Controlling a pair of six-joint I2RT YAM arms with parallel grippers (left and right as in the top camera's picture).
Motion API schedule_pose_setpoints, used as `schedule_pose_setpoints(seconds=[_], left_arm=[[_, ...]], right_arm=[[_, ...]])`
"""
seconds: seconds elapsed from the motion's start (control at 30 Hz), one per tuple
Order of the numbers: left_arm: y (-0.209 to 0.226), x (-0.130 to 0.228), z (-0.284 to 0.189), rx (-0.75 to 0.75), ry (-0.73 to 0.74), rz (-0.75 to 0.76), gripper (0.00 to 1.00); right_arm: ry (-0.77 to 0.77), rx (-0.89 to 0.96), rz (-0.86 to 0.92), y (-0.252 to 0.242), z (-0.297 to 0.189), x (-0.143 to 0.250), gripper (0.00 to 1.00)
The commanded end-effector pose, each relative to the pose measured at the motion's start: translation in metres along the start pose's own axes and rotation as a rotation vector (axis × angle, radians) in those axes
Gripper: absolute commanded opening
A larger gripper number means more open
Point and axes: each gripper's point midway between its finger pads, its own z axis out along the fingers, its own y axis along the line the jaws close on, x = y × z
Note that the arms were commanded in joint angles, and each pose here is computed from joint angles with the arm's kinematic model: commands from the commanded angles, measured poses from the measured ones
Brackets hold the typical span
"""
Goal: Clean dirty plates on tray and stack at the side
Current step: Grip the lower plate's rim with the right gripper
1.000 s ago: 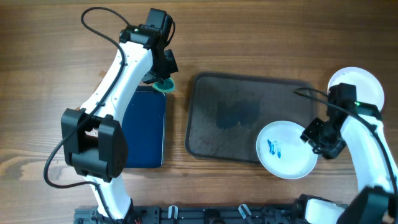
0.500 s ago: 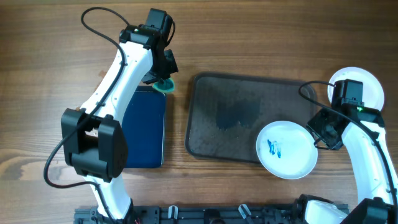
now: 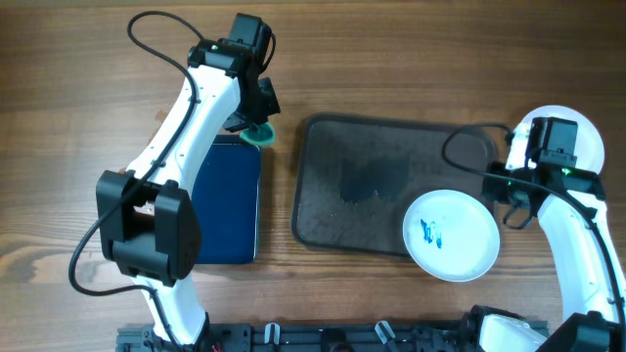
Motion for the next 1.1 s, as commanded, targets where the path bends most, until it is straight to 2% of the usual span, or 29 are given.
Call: schedule_pose_setpoints(seconds=[0.0, 0.1, 0.13, 0.17, 0.2, 0.23, 0.3, 0.33, 0.43, 0.5, 0.6, 0.67, 0.9, 1.07], left_arm=[[0.0, -0.009, -0.004, 0.008, -0.036, 0.023, 0.04], [0.0, -0.01, -0.004, 0.011, -0.041, 0.03, 0.04], [0.0, -0.01, -0.004, 0.011, -0.041, 0.03, 0.04], [0.0, -0.01, -0.004, 0.011, -0.041, 0.03, 0.04], [-0.001, -0.01, -0.004, 0.012, -0.042, 0.03, 0.04], [-0.001, -0.011, -0.004, 0.014, -0.045, 0.03, 0.04], [-0.001, -0.011, -0.004, 0.015, -0.047, 0.03, 0.04], [-0.001, -0.011, -0.004, 0.015, -0.046, 0.03, 0.04], [0.001, -0.008, -0.004, 0.006, -0.032, 0.03, 0.04], [0.002, -0.006, -0.004, 0.001, -0.023, 0.031, 0.04], [0.005, -0.002, -0.004, -0.009, -0.008, 0.031, 0.04], [0.005, -0.002, -0.004, -0.009, -0.008, 0.031, 0.04], [0.003, -0.001, -0.004, 0.0, -0.002, 0.031, 0.04], [0.003, -0.001, -0.004, 0.004, 0.0, 0.031, 0.04]], right_arm=[[-0.035, -0.274, -0.011, 0.047, -0.027, -0.014, 0.47], [0.02, -0.467, -0.013, 0.079, -0.038, 0.0, 0.38], [0.03, -0.519, -0.045, 0.087, -0.041, 0.004, 0.29], [0.05, -0.547, -0.052, 0.091, -0.041, 0.008, 0.27], [0.091, -0.58, -0.037, 0.095, -0.038, 0.013, 0.31], [0.118, -0.612, -0.029, 0.1, -0.037, 0.017, 0.28], [0.195, -0.654, -0.042, 0.116, -0.029, 0.026, 0.07], [0.23, -0.651, -0.049, 0.122, -0.025, 0.031, 0.06], [0.345, -0.505, 0.006, 0.127, -0.004, 0.047, 0.04], [0.353, -0.409, 0.032, 0.119, 0.006, 0.047, 0.04], [0.341, -0.154, 0.189, 0.082, 0.018, 0.045, 0.04], [0.339, -0.099, 0.207, 0.073, 0.021, 0.047, 0.04], [0.416, -0.122, 0.196, 0.082, 0.043, 0.064, 0.04], [0.403, -0.157, 0.158, 0.111, 0.06, 0.061, 0.04]])
